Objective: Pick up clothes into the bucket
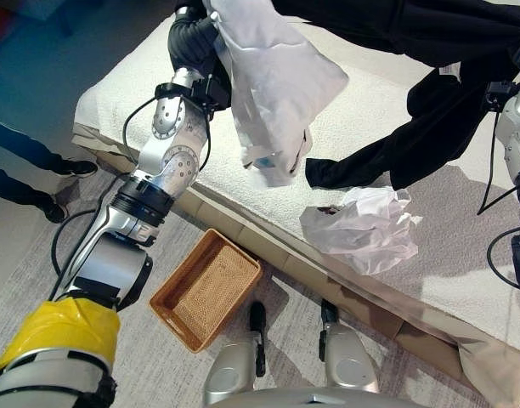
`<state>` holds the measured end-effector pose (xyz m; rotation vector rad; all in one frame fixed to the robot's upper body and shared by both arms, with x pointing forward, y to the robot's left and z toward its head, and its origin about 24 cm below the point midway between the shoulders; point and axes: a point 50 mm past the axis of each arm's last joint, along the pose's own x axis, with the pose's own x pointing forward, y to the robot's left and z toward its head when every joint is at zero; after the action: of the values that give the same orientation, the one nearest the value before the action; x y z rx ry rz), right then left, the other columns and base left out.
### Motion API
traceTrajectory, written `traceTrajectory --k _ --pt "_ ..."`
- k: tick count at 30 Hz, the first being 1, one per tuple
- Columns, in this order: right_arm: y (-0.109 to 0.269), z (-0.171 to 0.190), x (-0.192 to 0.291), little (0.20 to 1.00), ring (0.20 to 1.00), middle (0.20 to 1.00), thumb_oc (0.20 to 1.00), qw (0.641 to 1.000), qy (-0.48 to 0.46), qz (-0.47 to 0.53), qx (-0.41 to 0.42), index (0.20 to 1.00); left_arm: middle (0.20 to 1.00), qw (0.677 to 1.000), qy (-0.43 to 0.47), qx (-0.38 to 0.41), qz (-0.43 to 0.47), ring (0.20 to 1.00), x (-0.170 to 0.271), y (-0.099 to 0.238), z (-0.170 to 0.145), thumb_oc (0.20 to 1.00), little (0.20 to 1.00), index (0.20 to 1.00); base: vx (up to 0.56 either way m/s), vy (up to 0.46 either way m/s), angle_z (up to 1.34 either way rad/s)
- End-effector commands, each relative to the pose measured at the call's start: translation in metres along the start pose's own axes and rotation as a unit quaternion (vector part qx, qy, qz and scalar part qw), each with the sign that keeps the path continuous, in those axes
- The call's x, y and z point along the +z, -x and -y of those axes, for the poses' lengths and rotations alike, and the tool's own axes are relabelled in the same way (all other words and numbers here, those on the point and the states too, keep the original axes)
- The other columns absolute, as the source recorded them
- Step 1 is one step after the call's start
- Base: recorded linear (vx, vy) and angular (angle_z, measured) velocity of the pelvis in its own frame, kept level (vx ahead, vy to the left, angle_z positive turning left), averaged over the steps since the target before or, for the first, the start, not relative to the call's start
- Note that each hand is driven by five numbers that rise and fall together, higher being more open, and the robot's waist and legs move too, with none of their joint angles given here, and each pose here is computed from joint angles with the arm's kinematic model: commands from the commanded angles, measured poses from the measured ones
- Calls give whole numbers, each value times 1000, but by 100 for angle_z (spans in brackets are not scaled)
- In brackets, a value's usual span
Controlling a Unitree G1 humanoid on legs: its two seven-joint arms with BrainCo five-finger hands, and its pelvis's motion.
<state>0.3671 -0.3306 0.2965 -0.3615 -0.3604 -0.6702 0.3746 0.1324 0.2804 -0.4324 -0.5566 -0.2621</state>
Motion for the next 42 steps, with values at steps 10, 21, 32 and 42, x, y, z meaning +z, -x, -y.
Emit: traceTrajectory --k 10,21,32,42 --pt "-6 43 31 200 200 200 200 991 -69 63 -93 200 200 988 -6 130 80 200 35 23 -73 200 200 200 0 0 0" --pt "-8 56 28 200 200 200 200 993 -34 64 -94 200 1000 986 2 159 44 1000 16 47 -96 1000 1000 1000 0 0 0" --pt "-12 65 38 200 200 200 200 992 -18 76 -102 200 1000 987 2 160 21 1000 5 56 -100 1000 1000 1000 0 0 0" --pt "-9 48 21 200 200 200 200 998 25 56 -27 200 200 986 17 164 21 200 -1 66 -104 200 200 200 0 0 0"
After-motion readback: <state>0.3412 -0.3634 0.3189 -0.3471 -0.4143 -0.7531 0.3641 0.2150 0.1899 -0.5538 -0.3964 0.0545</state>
